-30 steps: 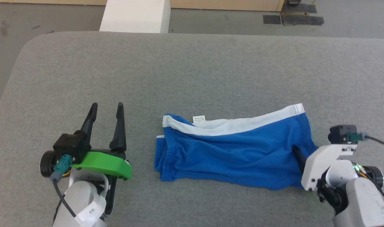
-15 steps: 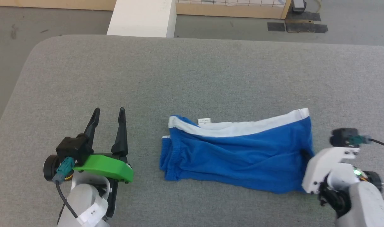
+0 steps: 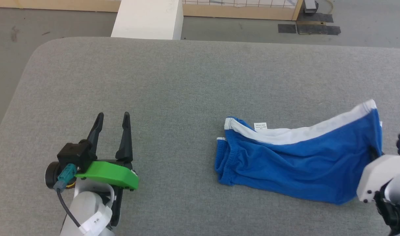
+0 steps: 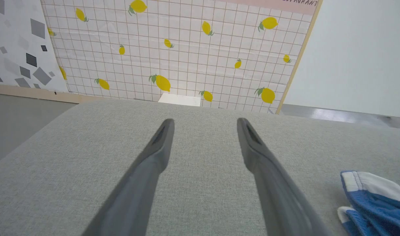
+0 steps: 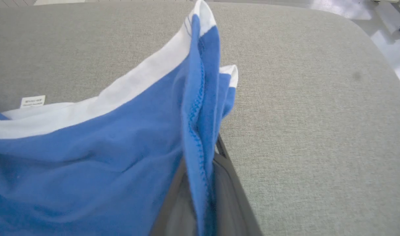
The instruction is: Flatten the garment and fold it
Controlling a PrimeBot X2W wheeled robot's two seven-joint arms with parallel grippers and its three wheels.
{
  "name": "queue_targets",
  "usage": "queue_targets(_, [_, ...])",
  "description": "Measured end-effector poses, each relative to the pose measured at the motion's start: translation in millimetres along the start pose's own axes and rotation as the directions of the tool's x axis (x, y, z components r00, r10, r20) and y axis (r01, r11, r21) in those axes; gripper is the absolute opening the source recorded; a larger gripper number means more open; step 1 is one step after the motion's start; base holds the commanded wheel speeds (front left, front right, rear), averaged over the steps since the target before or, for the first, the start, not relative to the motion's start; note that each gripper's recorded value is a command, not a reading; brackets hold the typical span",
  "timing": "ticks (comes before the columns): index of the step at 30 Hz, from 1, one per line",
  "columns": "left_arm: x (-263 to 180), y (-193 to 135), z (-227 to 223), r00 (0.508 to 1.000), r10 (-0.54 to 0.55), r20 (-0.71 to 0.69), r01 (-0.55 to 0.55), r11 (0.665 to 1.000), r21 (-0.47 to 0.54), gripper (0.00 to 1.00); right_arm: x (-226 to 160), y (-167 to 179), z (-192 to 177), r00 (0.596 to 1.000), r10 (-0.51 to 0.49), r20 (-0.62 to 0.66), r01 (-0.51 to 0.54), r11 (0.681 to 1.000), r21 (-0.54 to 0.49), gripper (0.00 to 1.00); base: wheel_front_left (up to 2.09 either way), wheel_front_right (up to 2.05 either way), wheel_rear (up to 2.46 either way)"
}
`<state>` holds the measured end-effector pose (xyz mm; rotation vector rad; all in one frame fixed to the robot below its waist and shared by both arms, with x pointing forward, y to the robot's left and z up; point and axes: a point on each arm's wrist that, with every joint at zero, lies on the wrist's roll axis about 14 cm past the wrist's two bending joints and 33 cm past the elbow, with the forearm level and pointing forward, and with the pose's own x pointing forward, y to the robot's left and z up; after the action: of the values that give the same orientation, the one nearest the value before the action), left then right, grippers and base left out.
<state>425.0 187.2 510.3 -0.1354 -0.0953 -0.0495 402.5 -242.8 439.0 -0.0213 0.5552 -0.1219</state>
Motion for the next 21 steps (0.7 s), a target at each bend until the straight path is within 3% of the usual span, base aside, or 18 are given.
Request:
queue_targets(4, [-1, 0, 2, 1.000, 0.001, 0.004, -0.001, 1.000, 0.001, 1.00, -12, 41, 20, 0.990, 0.134, 0.039, -0.134, 0.991, -0.008, 0.00, 0.00, 0.00, 0.00])
queue_targets(8, [-2, 1, 2, 1.000, 0.004, 0.004, -0.004, 1.000, 0.005, 1.00, -28, 96, 31, 0.957, 0.287, 0.037, -0.283, 0.955, -0.086, 0.00, 0.00, 0.00, 0.00])
queue_targets(14, [-5, 5, 1, 1.000, 0.016, -0.002, -0.016, 1.000, 0.008, 1.00, -41, 171, 31, 0.883, 0.469, -0.018, -0.463, 0.863, -0.204, 0.00, 0.00, 0.00, 0.00])
queue_targets(21, [-10, 13, -2, 0.999, 0.041, -0.012, -0.041, 0.999, 0.013, 1.00, -28, 220, 2, 0.820, 0.546, -0.171, -0.571, 0.773, -0.277, 0.00, 0.00, 0.00, 0.00])
